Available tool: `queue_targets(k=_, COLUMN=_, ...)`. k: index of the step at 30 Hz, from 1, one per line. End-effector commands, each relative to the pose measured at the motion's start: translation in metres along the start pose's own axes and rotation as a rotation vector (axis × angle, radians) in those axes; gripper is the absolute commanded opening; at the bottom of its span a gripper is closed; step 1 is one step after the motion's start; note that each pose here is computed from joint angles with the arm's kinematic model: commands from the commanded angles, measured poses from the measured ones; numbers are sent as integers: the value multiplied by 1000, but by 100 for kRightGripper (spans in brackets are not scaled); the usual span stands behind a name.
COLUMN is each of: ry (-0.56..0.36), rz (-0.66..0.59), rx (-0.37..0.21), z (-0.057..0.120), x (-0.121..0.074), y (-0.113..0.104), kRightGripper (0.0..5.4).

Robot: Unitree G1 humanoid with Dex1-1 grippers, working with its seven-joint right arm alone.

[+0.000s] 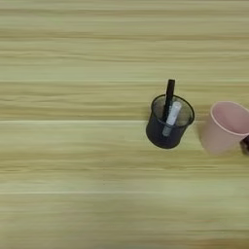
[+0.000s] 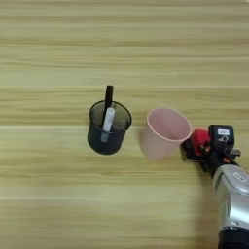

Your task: Move the objects on the table

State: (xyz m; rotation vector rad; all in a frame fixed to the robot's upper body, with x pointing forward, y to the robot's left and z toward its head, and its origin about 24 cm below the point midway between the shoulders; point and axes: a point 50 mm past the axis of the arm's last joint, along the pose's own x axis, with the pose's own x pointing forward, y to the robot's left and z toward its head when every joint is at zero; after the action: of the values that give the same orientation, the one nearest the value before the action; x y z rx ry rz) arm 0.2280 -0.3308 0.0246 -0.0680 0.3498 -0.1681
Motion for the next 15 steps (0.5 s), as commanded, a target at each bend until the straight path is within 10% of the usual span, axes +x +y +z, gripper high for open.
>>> queue_targets(k=1, ry=-125, rz=0, rx=-64, z=35, x=2, y=-3, kRightGripper=462)
queue_targets(k=15, ry=-166, rz=-3, rx=-66, z=42, x=0, y=-2, kRightGripper=535)
